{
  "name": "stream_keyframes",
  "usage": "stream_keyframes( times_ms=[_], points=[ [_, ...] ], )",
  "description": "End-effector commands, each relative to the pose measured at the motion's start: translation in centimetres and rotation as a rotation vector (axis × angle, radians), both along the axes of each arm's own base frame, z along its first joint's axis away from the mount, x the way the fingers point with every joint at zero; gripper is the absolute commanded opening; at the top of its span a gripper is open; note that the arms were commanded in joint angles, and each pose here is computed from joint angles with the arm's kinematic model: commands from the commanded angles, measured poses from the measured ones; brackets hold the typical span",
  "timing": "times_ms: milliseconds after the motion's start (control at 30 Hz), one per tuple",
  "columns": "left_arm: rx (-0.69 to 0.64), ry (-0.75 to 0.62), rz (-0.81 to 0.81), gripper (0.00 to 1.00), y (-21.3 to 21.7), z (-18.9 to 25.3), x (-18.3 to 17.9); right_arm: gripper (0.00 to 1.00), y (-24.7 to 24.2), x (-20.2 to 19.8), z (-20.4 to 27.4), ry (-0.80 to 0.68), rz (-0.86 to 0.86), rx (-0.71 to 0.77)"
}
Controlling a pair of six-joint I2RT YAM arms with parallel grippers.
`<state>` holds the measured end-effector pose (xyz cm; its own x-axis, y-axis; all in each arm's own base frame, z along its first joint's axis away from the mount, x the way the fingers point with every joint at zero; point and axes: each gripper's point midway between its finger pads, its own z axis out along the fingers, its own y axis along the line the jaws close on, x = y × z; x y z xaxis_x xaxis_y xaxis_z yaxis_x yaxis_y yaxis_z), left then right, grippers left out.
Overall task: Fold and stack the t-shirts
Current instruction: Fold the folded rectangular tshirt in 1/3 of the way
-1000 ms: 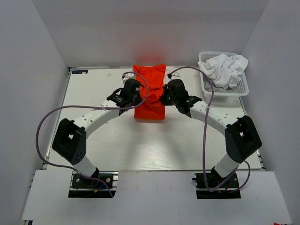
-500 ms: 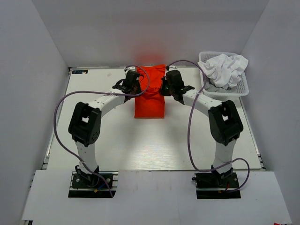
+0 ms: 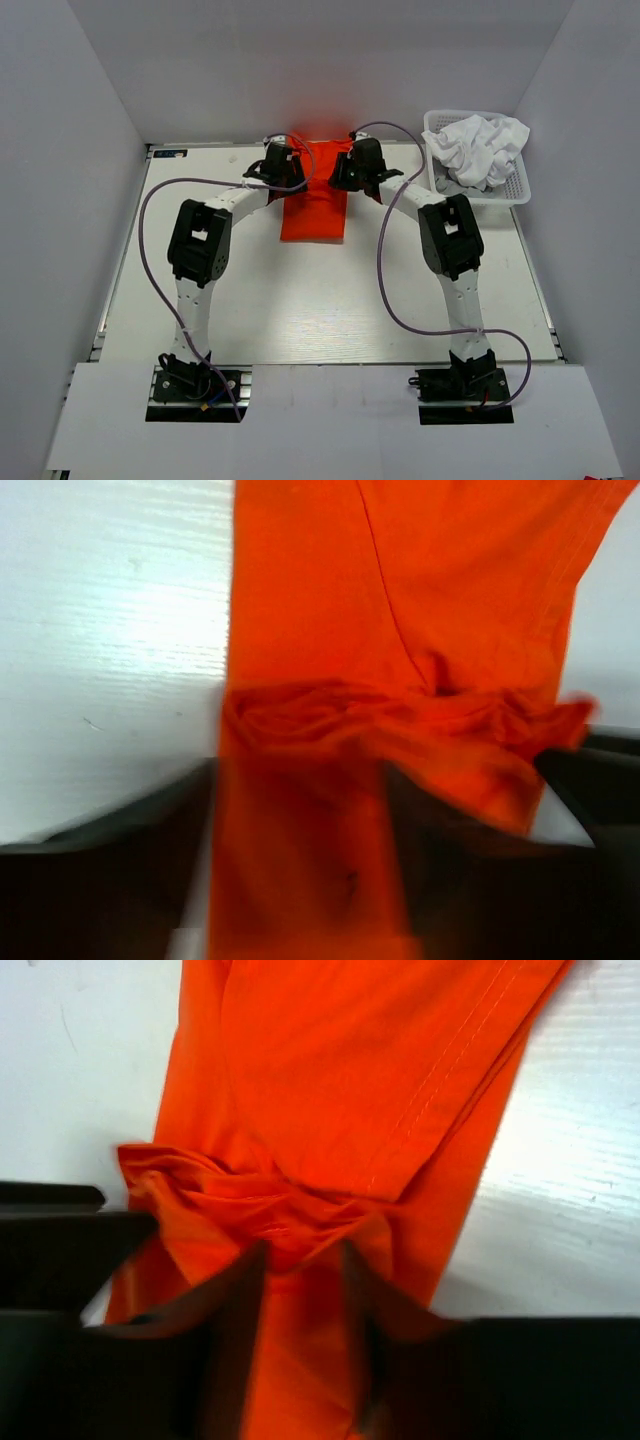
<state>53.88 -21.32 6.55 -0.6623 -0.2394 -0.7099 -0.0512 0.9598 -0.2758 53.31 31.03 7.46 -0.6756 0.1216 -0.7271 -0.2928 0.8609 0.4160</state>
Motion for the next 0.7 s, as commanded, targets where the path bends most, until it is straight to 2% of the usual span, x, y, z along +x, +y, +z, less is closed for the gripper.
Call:
stream_keyframes(
  times_ms=[0,33,67,100,133,167,267,333,367,433,467,533,567,667],
  points=[
    [-0.039,-0.084,-0.022,0.9,0.0,4.6,1.9,0.49,0.1,2.0,3.9,-0.058,0.01,0.07],
    [-0.046,-0.081,-0.022,0.98,0.2,4.9,2.1,0.51,0.1,2.0,4.3,-0.057,0.016,0.081],
    [-0.029,-0.084,-0.051,1.0,0.2,5.1,2.0,0.55,0.1,1.7,4.4,-0.048,0.014,0.091],
    [-0.029,-0.084,-0.052,1.0,0.2,5.5,1.8,0.59,-0.1,1.6,5.8,-0.073,0.012,0.104],
    [-0.027,-0.08,-0.052,1.0,0.4,6.2,1.4,0.67,-0.3,0.5,5.4,-0.063,0.013,0.103],
    [-0.025,-0.073,-0.052,1.0,0.5,6.0,1.0,0.7,-0.5,0.1,6.7,-0.083,0.006,0.114],
    [-0.024,-0.03,-0.054,1.0,1.4,5.8,-2.1,0.75,-1.2,-2.3,6.7,-0.054,0.009,0.13],
    [-0.026,-0.013,-0.062,1.0,1.9,5.6,-3.9,0.89,-1.7,-4.9,5.5,-0.012,0.03,0.105],
    [-0.016,0.035,-0.068,1.0,2.4,3.9,-5.8,0.9,-1.6,-5.8,5.0,0.009,0.047,0.111],
    [-0.023,0.038,-0.083,1.0,2.2,4.6,-8.2,0.9,-1.7,-8.9,3.7,0.062,0.084,0.114],
    [-0.021,0.087,-0.098,1.0,2.6,2.6,-10.2,0.9,-1.6,-9.6,3.4,0.073,0.09,0.113],
    [-0.06,0.092,-0.123,1.0,2.4,2.9,-12.0,0.9,-2.1,-11.9,1.6,0.124,0.103,0.092],
    [-0.078,0.129,-0.135,1.0,2.4,1.3,-13.5,0.9,-2.2,-12.9,1.1,0.142,0.109,0.087],
    [-0.114,0.161,-0.094,1.0,3.2,-0.7,-15.0,0.9,-2.2,-14.3,-0.2,0.168,0.102,0.095]
  ],
)
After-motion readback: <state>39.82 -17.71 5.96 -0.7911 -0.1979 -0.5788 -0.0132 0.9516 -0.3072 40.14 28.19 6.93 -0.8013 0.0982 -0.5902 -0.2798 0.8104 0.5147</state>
